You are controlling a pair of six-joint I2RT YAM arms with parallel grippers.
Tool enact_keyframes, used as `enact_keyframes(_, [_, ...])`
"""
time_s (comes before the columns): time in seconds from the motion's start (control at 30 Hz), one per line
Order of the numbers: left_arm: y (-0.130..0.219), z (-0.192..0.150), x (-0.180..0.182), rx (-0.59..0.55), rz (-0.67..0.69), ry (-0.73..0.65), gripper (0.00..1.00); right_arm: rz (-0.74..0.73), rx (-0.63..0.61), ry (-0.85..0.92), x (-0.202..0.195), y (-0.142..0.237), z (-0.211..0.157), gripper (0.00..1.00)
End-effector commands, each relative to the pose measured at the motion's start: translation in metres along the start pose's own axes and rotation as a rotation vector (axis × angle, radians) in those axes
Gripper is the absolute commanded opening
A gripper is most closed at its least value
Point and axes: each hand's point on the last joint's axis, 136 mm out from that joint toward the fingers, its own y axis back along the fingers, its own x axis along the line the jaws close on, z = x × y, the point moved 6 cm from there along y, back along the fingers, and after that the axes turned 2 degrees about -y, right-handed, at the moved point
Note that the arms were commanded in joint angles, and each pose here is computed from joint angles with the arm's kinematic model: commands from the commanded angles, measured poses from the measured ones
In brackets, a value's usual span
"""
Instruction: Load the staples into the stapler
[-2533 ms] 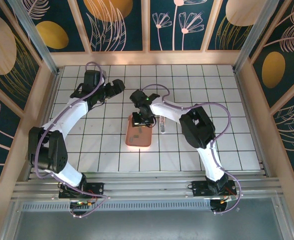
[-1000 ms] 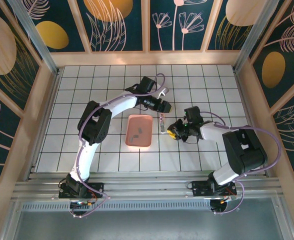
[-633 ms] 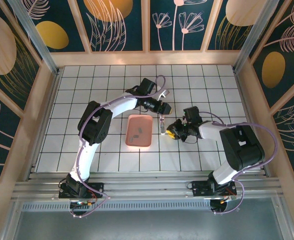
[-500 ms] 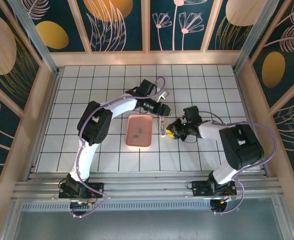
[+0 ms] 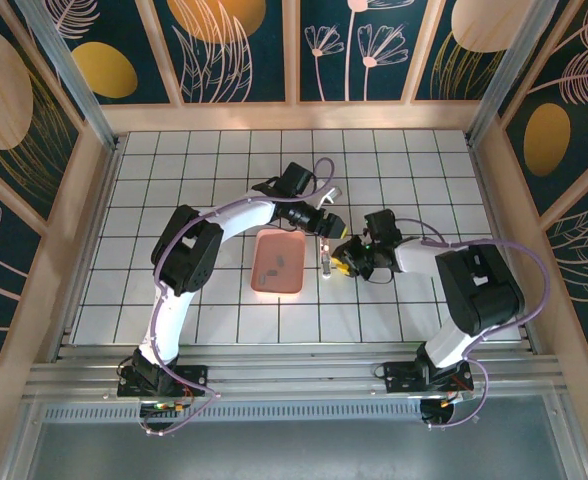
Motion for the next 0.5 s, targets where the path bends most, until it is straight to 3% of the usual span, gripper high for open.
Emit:
enact_keyframes(0.0, [0.007, 0.007, -0.004, -0.010, 0.054, -0.014, 0.68, 0.001, -0.006, 0.040, 0.010, 0.017, -0.008, 0.27])
enact_keyframes(0.27, [0.006, 0.008, 0.007, -0.003, 0.136, -0.019, 0.71, 0.006, 0.089, 0.042, 0.003, 0.012, -0.033, 0.29])
enact_keyframes(0.47, [0.005, -0.005, 0.008, 0.038, 0.133, -0.014, 0.67, 0.000, 0.120, 0.035, -0.003, -0.001, -0.032, 0.27])
